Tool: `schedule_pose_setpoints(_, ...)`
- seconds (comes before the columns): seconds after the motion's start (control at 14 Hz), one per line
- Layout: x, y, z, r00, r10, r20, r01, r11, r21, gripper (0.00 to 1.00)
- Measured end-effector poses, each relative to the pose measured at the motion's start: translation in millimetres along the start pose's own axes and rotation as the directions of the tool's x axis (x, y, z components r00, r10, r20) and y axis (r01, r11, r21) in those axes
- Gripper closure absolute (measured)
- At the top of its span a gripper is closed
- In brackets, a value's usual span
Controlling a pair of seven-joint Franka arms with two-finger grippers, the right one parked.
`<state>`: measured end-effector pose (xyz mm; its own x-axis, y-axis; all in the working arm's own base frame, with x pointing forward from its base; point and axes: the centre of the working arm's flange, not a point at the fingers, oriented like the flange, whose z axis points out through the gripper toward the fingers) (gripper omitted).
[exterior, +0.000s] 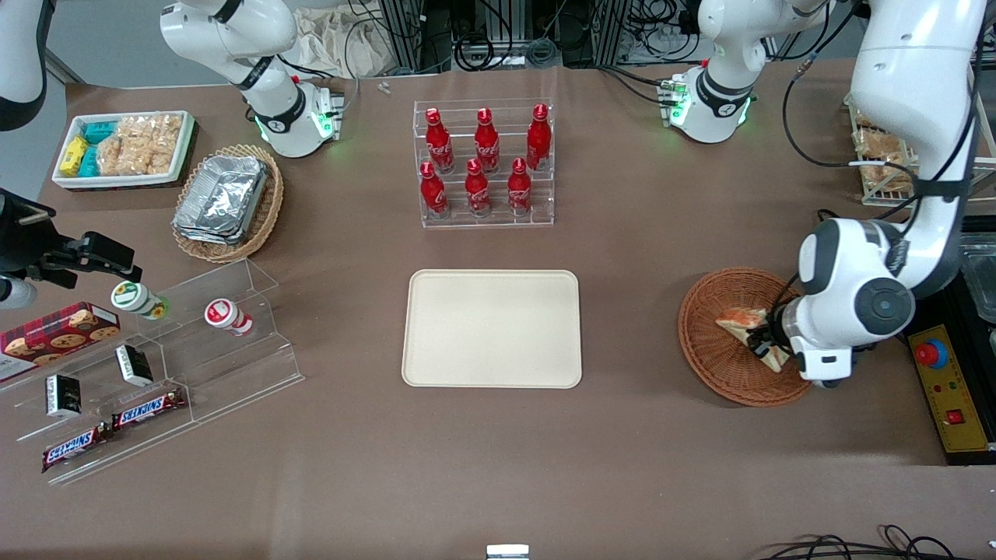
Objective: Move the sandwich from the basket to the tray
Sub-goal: 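Lift the sandwich out of the basket with the left gripper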
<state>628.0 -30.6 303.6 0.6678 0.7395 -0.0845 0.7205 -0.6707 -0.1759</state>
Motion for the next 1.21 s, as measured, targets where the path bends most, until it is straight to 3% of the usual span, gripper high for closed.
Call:
schedule_pose_setpoints(0.29, -5, -7, -72, 1.000, 0.012, 0.027, -0.013, 0.998, 0.064, 0.81)
schedule_pose_setpoints(0.5, -29, -10, -133, 0.997, 0.071, 0.040, -0.074, 0.994, 0.077, 0.81)
schedule_pose_setpoints(0.64, -57, -8, -170, 0.993, 0.112, 0.047, -0.114, 0.992, 0.054, 0.81)
schedule_pose_setpoints(0.86, -118, 12, -201, 0.976, 0.207, 0.066, -0.206, 0.978, -0.019, 0.81)
schedule_pose_setpoints(1.07, -189, 46, -188, 0.941, 0.321, 0.108, -0.321, 0.947, -0.023, 0.81)
schedule_pose_setpoints(1.21, -220, 66, -166, 0.920, 0.365, 0.141, -0.362, 0.931, -0.048, 0.81)
